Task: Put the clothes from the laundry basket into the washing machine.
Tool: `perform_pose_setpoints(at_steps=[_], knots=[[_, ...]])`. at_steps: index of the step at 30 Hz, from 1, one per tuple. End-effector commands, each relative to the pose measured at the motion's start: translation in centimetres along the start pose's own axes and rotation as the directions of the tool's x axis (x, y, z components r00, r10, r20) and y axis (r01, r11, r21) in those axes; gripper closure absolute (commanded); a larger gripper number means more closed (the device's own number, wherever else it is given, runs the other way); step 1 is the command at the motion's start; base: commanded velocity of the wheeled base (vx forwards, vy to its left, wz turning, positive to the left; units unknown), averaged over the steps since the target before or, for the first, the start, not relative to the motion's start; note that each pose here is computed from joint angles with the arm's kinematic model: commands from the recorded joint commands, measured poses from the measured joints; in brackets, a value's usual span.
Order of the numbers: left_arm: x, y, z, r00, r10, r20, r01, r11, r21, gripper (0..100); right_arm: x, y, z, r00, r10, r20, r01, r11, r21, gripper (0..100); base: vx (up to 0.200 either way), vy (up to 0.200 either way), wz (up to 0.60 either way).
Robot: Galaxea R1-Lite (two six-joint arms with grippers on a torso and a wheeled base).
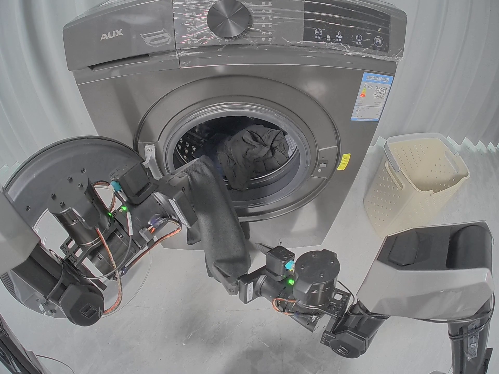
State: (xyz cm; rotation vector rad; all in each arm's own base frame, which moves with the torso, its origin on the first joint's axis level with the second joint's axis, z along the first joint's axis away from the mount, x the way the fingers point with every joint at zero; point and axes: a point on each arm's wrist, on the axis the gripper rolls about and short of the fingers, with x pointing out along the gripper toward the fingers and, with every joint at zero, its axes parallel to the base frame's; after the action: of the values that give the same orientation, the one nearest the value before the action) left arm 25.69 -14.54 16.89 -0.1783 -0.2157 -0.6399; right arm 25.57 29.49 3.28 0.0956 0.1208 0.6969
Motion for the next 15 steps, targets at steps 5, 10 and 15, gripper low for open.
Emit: perform_pose_setpoints(at_steps=[5, 10, 15], knots=[[0.1, 0.2, 0.1, 1.0, 0.008, 0.005, -0.008, 1.0, 0.002, 100, -0.8, 2.3, 0.0, 0.998, 0.063, -0.004, -0.063, 0.998, -0.003, 0, 0.0, 0.0, 0.0], [0.2, 0.3, 0.1, 1.0, 0.015, 0.009, -0.015, 1.0, 0.003, 100, -0.9, 3.0, 0.0, 0.996, 0.084, 0.0, -0.084, 0.996, -0.006, 0, 0.0, 0.0, 0.0], [0.1, 0.1, 0.4, 1.0, 0.009, 0.019, -0.009, 1.0, 0.003, 100, 2.3, -0.4, -1.8, 1.0, -0.008, 0.015, 0.008, 1.0, -0.002, 0, 0.0, 0.0, 0.0]])
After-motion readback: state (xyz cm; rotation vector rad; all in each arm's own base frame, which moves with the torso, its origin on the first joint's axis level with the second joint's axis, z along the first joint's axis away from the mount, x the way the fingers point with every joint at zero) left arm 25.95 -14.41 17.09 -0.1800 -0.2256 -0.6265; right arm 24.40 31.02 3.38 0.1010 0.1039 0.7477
